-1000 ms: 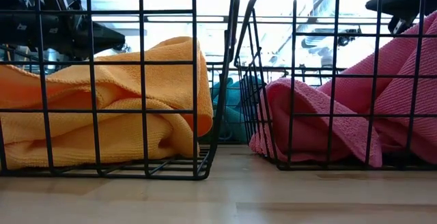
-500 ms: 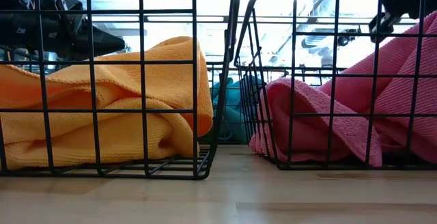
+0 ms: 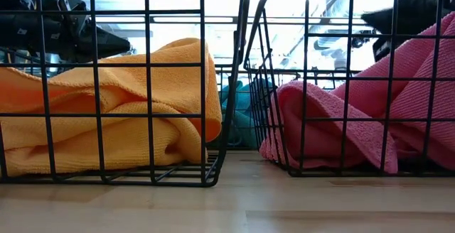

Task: Sort microfiber towel by color & place in baskets
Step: Return to Home Position

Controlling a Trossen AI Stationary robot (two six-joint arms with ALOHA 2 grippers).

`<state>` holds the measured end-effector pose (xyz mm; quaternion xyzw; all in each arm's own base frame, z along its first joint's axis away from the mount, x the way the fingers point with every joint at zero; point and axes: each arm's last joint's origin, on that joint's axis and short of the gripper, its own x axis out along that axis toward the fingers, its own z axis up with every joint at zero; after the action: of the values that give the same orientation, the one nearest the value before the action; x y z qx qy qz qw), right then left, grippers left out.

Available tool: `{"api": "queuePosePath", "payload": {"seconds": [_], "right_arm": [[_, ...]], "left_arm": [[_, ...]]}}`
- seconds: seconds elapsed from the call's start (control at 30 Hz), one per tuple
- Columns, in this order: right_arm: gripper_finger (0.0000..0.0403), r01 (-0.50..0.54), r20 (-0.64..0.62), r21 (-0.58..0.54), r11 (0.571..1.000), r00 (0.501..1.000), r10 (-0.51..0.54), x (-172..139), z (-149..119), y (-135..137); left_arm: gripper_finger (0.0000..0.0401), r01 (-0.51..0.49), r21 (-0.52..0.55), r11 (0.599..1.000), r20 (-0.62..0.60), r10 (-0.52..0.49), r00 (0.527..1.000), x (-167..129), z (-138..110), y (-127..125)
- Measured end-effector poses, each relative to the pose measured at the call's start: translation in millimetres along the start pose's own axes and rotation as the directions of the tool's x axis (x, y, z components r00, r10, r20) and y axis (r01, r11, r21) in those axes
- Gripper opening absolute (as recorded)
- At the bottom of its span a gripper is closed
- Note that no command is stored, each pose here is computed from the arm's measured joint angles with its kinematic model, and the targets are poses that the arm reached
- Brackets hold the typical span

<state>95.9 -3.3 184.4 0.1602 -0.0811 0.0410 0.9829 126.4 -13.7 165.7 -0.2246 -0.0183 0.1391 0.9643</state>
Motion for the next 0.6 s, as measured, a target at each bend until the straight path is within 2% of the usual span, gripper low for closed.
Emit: {"api": "queuePosePath", "payload": {"seconds": [0.17,0.5,0.6], "right_arm": [[0.0000,0.074,-0.139,-0.093,0.993,0.987,-0.086,-1.5,-13.3,-8.6],[0.0000,0.149,-0.134,-0.103,0.984,0.978,-0.162,-1.3,-14.2,-11.2],[0.0000,0.154,-0.135,-0.064,0.986,0.978,-0.161,-1.4,-14.2,-11.2]], "left_arm": [[0.0014,0.000,0.000,1.000,0.000,0.000,1.000,0.0,0.0,0.0],[0.0014,0.000,0.000,1.000,0.000,0.000,1.000,0.0,0.0,0.0],[0.0014,0.000,0.000,1.000,0.000,0.000,1.000,0.0,0.0,0.0]]}}
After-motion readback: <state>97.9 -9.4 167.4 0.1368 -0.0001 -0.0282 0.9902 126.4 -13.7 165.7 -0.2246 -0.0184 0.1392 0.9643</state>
